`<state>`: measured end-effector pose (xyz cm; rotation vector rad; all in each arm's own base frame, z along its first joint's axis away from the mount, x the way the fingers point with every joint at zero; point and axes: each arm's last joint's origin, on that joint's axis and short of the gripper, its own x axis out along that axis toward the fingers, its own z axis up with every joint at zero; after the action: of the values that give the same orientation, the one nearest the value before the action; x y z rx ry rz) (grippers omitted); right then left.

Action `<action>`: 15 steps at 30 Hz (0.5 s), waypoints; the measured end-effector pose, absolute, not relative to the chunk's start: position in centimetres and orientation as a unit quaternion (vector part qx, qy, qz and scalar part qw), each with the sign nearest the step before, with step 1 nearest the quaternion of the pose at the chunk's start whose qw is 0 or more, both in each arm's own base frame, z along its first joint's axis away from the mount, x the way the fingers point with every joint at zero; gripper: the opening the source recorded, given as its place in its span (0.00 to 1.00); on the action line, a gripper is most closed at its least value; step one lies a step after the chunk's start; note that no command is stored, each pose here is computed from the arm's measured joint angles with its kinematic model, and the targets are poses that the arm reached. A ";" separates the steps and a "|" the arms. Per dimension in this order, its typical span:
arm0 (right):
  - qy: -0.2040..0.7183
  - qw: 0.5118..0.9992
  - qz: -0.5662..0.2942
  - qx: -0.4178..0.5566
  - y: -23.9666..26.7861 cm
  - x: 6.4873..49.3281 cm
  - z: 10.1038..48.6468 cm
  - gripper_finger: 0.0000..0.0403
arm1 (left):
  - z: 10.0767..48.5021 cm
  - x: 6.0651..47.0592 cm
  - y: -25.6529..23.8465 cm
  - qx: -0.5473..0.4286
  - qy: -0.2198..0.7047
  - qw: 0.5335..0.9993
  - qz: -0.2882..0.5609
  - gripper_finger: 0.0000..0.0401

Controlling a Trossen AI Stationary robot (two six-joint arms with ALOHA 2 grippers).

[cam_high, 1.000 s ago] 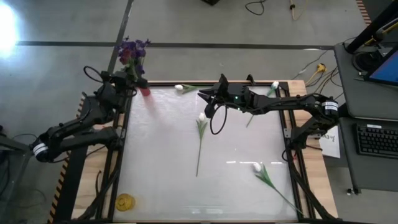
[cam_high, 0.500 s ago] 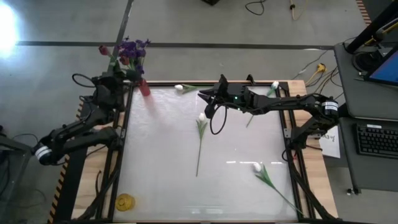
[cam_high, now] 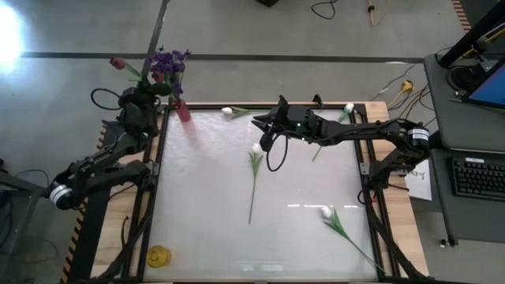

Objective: Sort flowers into vase by color
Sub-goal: Put the red flower into the red vase

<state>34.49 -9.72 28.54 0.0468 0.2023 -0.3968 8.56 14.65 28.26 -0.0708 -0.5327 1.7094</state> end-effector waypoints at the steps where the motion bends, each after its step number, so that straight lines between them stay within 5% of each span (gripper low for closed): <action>1: 0.101 0.975 -0.197 0.023 -9.7 34.5 28.5 0.16 | 28.2 8.7 14.8 -0.024 -0.223 0.623 0.749 0.00; 15: 0.101 0.975 -0.195 0.020 -9.7 34.5 28.5 0.16 | 28.1 9.1 14.5 -0.033 -0.222 0.634 0.740 0.00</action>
<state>34.49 -9.71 28.54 0.0403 0.2037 -0.3935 9.10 14.49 28.08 -0.0748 -0.5075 1.6926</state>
